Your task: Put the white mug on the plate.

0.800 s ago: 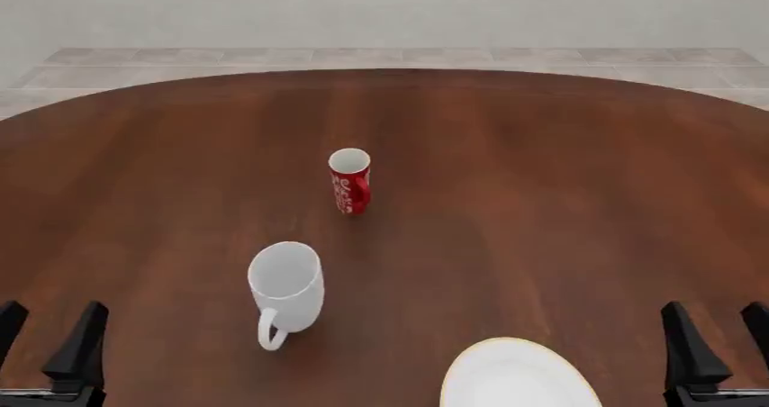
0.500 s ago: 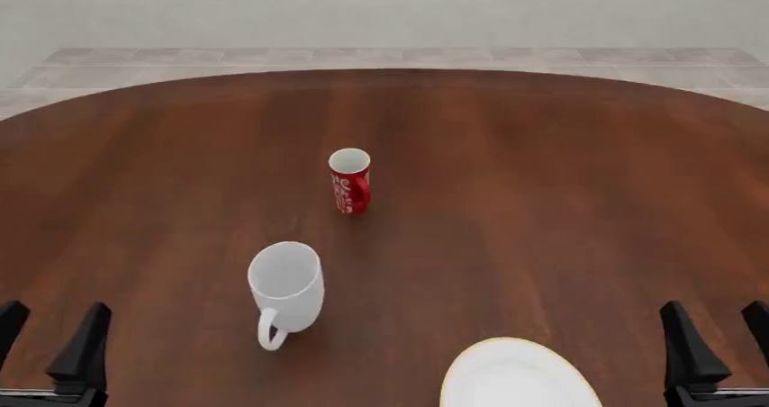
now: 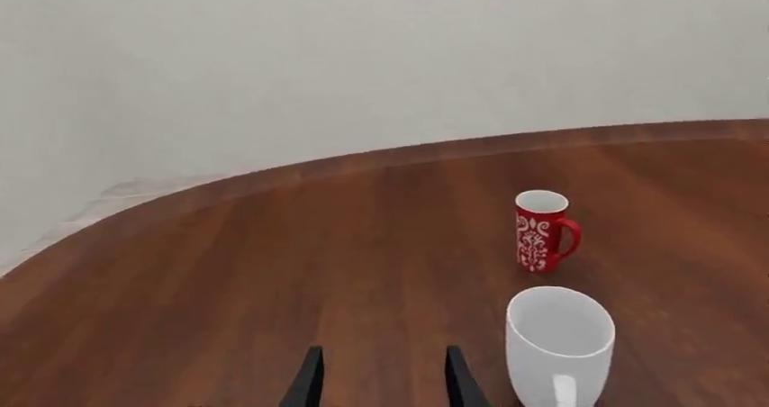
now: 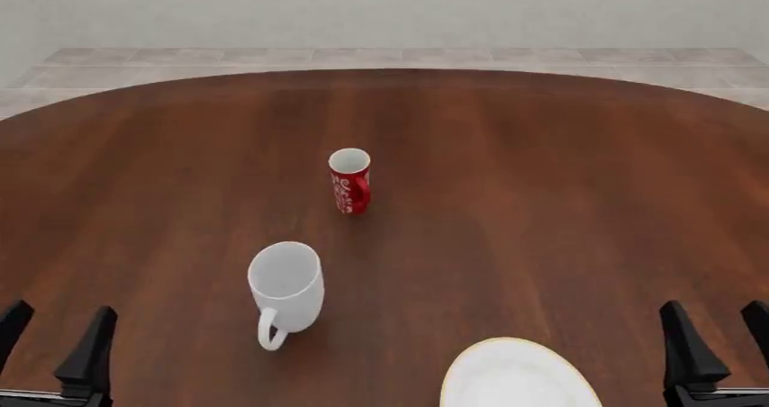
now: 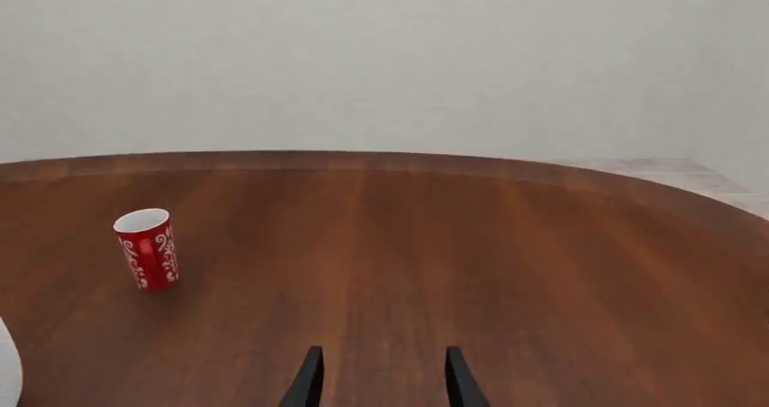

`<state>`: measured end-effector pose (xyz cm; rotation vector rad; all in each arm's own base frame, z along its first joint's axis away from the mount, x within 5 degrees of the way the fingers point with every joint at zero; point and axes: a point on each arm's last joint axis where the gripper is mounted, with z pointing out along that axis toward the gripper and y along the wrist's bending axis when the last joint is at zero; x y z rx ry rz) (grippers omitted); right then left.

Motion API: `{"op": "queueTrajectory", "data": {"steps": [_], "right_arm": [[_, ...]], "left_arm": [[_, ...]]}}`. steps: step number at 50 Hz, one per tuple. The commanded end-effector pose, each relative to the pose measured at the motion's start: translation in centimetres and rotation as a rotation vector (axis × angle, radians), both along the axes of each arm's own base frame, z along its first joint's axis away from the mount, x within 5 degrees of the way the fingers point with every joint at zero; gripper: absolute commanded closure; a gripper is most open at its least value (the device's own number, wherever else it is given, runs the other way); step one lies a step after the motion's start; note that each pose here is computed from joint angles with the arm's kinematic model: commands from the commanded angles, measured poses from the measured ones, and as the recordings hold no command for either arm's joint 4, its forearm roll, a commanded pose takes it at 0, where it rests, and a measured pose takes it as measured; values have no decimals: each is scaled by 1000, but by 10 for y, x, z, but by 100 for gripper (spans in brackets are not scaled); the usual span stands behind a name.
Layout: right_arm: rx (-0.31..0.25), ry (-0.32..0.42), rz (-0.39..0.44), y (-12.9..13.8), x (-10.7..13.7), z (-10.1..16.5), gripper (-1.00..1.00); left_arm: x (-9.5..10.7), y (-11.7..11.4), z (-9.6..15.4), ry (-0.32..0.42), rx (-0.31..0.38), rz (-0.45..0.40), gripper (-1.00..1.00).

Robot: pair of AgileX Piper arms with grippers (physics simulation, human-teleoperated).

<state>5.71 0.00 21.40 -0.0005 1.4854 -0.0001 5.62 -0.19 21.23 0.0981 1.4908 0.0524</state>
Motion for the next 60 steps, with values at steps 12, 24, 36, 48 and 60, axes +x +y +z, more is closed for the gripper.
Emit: {"op": "queueTrajectory", "data": {"steps": [12,24,36,48,60], "right_arm": [[0,0,0,0,0,0,-100],[0,0,0,0,0,0,-100],[0,-1,0,0,0,0,-100],[0,0,0,0,0,0,-100],[0,0,0,0,0,0,-100]], "left_arm": [[6,-8,-6,189,-35,-129,-100],[19,-16,6,315,-6,-190,-100],[23,-23,23,411,-65,-247,-100],[38,-32,35,508,-108,-270,-100],[45,-40,32,581,-97,-308,-100]]}}
